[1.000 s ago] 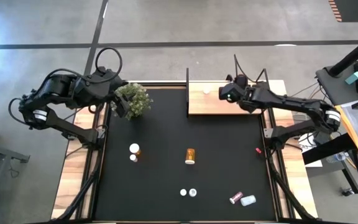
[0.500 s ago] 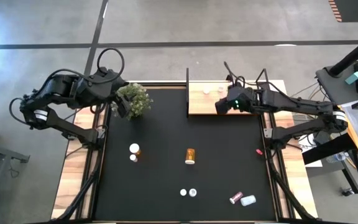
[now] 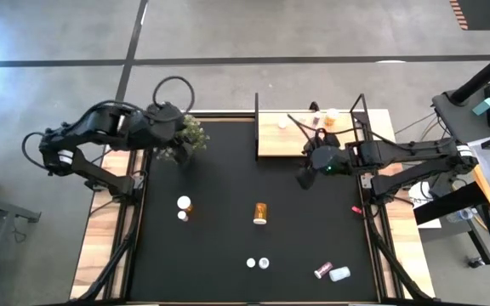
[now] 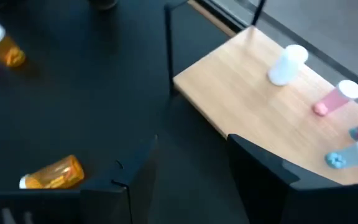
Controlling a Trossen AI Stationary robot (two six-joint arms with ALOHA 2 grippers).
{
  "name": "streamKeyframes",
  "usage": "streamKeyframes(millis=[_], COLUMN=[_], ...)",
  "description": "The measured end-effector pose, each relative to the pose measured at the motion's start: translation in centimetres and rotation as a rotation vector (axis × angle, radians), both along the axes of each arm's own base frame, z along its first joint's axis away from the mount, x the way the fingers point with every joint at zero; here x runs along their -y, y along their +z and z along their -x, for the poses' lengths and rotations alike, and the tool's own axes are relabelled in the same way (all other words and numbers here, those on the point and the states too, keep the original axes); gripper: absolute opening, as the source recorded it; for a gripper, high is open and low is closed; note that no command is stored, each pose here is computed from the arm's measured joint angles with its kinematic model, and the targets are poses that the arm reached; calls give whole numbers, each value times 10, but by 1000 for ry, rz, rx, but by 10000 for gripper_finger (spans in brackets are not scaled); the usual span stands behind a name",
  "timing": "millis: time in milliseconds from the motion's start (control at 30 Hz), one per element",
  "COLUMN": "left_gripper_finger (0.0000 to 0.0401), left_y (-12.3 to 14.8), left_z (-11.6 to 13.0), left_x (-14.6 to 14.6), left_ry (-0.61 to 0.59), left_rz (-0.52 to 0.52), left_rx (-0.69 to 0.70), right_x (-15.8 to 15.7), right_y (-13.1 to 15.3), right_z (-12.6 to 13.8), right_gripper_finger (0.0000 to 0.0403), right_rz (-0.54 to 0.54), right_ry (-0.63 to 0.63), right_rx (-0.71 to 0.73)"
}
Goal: Pick and place medicine bottles onto shelf by color
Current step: Put the left pink pill bottle on the shelf aligned with the other pink pill bottle
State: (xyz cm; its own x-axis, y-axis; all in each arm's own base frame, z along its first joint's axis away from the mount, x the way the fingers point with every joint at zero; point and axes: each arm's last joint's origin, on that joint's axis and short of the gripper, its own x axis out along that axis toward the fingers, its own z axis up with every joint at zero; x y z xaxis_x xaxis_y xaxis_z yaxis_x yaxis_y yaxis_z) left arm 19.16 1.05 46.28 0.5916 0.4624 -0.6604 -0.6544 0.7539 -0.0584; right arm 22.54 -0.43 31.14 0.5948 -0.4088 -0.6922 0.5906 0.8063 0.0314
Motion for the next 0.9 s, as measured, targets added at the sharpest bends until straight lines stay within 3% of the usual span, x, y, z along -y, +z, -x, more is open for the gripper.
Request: streamKeyframes(millis=[200,433,900], left_gripper_finger=[233,233,233], left_y=[-29,-83,-158], left_z=[-15,-17,-1], left_x=[11,42,99], left_ry=[12,156,491], left_rz=[187,375,558], left_rx=[-119,-262,-307], right_x=[-10,-12,-12], right_y=[-3,-10,-30], right_z=[1,5,9], right_gripper_finger=[185,185,185], right_rz=[31,52,82], right_ry=[78,113,151], right_rx=[-55,-121,-219])
